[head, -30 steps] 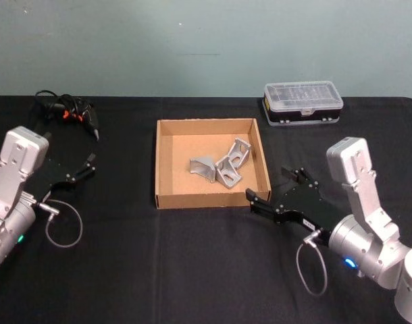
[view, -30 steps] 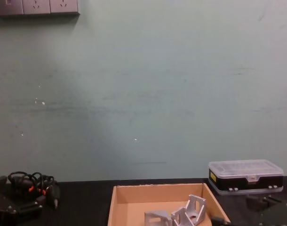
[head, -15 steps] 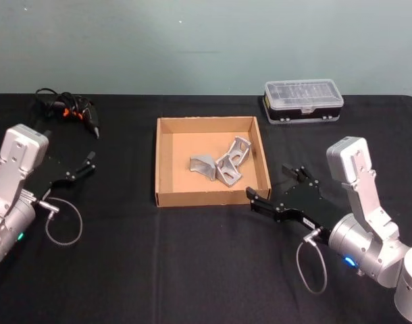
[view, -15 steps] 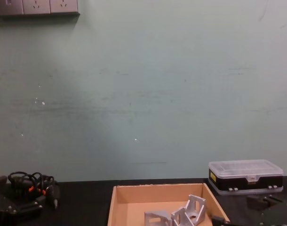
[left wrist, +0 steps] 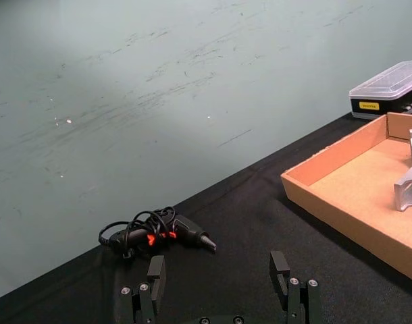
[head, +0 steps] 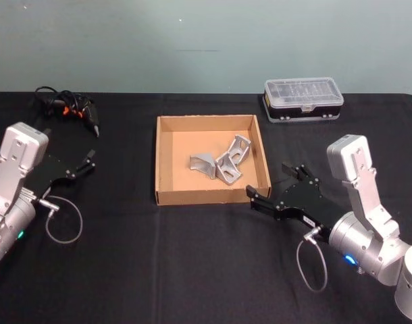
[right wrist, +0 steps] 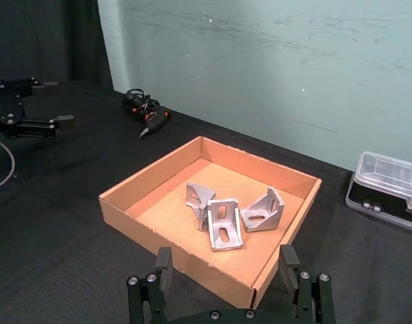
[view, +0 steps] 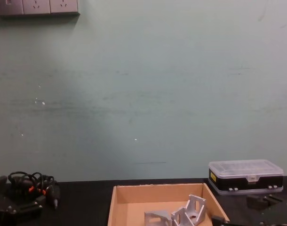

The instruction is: Use one hand to pick up the angle iron from the table and place it into the box.

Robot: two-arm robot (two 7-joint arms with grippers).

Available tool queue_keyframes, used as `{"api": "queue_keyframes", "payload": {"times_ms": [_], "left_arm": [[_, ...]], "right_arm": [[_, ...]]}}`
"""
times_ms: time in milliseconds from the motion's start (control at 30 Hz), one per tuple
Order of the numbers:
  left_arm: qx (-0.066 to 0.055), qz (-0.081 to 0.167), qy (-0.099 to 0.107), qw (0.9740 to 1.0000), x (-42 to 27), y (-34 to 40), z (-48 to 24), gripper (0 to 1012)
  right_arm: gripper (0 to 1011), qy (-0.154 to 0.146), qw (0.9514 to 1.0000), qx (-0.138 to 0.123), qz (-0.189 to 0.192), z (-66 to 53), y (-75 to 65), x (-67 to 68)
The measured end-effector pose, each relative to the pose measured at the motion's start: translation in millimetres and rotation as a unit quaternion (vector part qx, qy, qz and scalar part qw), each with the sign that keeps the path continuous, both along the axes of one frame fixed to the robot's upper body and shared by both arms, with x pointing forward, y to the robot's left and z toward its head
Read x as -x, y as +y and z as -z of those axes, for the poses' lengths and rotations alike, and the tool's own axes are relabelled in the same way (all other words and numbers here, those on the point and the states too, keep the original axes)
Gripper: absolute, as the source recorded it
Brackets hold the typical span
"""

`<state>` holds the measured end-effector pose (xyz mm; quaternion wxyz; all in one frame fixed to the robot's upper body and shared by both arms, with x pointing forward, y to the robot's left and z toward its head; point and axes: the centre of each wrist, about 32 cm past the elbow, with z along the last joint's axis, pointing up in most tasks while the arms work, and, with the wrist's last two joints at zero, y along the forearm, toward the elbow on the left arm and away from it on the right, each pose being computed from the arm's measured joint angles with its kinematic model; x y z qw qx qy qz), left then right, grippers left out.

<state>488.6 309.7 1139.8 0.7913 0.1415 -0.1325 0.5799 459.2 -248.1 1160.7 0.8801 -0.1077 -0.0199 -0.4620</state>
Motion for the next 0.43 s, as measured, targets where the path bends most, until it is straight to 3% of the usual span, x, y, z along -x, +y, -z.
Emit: {"api": "queue_keyframes", "payload": {"times_ms": [433], "left_arm": [[0.000,0.000,0.000,1.0000,0.0,0.0,0.0,1011]], "right_arm": [[1000,0.000,1.0000,0.000,-0.001,-0.3,-0.1,0.1]]}}
